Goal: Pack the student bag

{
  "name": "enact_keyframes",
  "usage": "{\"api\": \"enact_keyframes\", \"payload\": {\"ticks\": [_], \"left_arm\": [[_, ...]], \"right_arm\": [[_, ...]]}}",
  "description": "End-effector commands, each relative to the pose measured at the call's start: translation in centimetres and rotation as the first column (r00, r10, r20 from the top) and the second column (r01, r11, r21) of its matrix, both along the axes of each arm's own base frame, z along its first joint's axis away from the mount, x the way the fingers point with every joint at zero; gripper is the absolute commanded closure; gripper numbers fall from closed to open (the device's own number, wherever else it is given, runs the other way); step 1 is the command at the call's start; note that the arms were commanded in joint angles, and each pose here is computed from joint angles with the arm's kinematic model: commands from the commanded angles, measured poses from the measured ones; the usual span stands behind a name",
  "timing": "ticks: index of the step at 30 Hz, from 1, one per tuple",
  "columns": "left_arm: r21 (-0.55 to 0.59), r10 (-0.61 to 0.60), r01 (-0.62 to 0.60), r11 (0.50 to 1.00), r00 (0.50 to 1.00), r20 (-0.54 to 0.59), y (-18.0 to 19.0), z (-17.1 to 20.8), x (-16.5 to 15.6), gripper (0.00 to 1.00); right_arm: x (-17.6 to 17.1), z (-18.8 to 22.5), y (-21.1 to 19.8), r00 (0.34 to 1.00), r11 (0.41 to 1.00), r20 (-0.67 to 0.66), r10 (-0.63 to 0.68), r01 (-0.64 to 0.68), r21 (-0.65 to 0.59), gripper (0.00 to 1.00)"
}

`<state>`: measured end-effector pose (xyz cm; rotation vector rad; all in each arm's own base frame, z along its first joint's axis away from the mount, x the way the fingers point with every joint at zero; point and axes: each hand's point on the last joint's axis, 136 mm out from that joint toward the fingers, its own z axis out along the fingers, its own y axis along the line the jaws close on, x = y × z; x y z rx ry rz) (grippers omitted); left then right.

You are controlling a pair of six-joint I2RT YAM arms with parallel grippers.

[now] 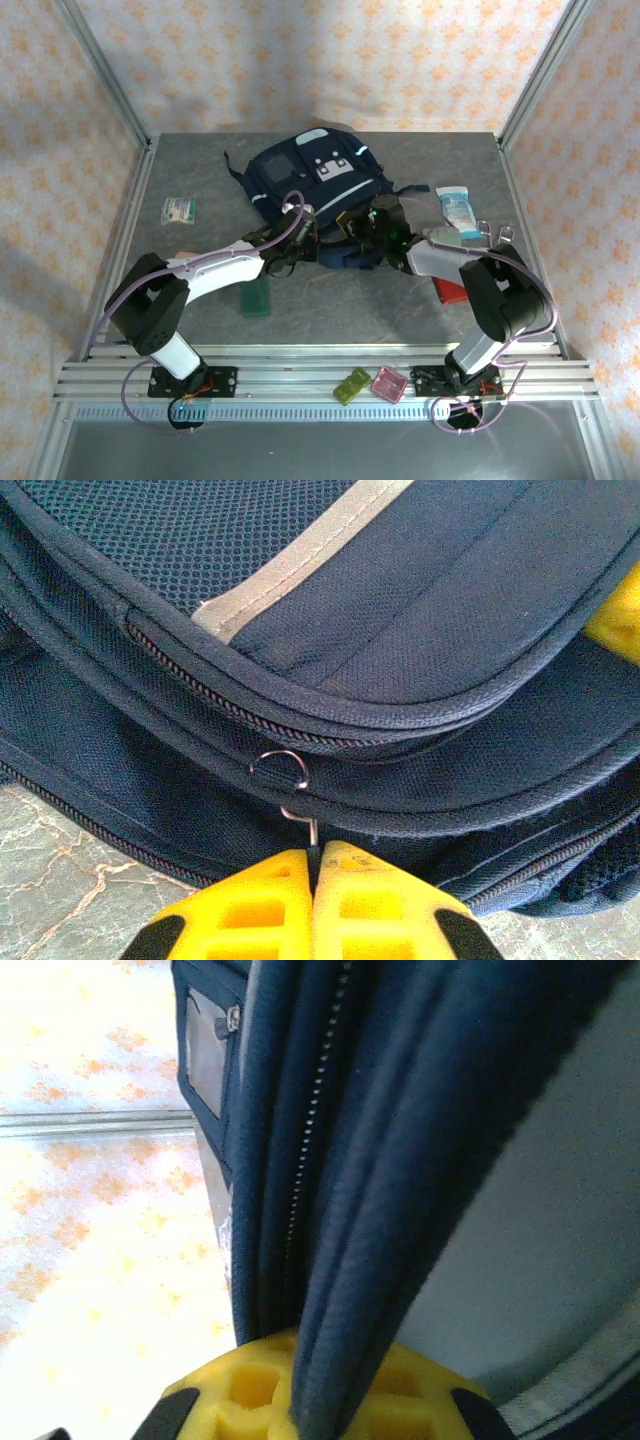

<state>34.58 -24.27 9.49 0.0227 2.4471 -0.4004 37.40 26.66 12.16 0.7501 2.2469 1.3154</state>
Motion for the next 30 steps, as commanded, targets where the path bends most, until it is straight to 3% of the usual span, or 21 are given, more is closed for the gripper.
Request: {"api": "enact_keyframes", "payload": {"ticks": [1, 8, 17, 20, 24, 27, 30], "left_arm": [[0.028, 0.033, -0.033, 0.999, 0.999, 0.024, 0.9, 0.6, -0.1, 1.00], [0.102, 0.151, -0.150, 0.984, 0.989, -0.003, 7.5, -0.9, 0.9, 1.00], [0.189, 0.333, -0.330, 0.925, 0.943, 0.017, 15.7, -1.4, 4.1, 0.99], [0.196, 0.382, -0.379, 0.904, 0.924, 0.027, 16.9, -1.2, 5.1, 0.89], [0.148, 0.365, -0.367, 0.918, 0.930, 0.041, 16.1, 0.0, 5.6, 0.66], [0.138, 0.336, -0.340, 0.930, 0.940, 0.053, 15.2, 0.8, 5.0, 0.57], [0.119, 0.313, -0.317, 0.941, 0.948, 0.050, 14.3, 1.0, 3.8, 0.55]], "right_arm": [[0.6, 0.9, 0.4, 0.999, 1.000, 0.048, -0.014, 0.013, 0.025, 1.00], [0.8, 2.3, -1.3, 0.994, 0.998, 0.092, -0.061, 0.060, 0.009, 1.00], [0.6, 2.8, -1.9, 0.992, 0.997, 0.103, -0.079, 0.077, 0.021, 1.00], [0.7, 3.1, -1.6, 0.992, 0.998, 0.108, -0.068, 0.066, 0.023, 1.00], [0.9, 3.5, -1.1, 0.992, 0.999, 0.117, -0.050, 0.047, 0.026, 1.00], [1.1, 3.6, -0.9, 0.992, 0.999, 0.122, -0.037, 0.035, 0.019, 1.00], [1.1, 3.4, -0.5, 0.993, 1.000, 0.118, -0.021, 0.019, 0.014, 0.99]]}}
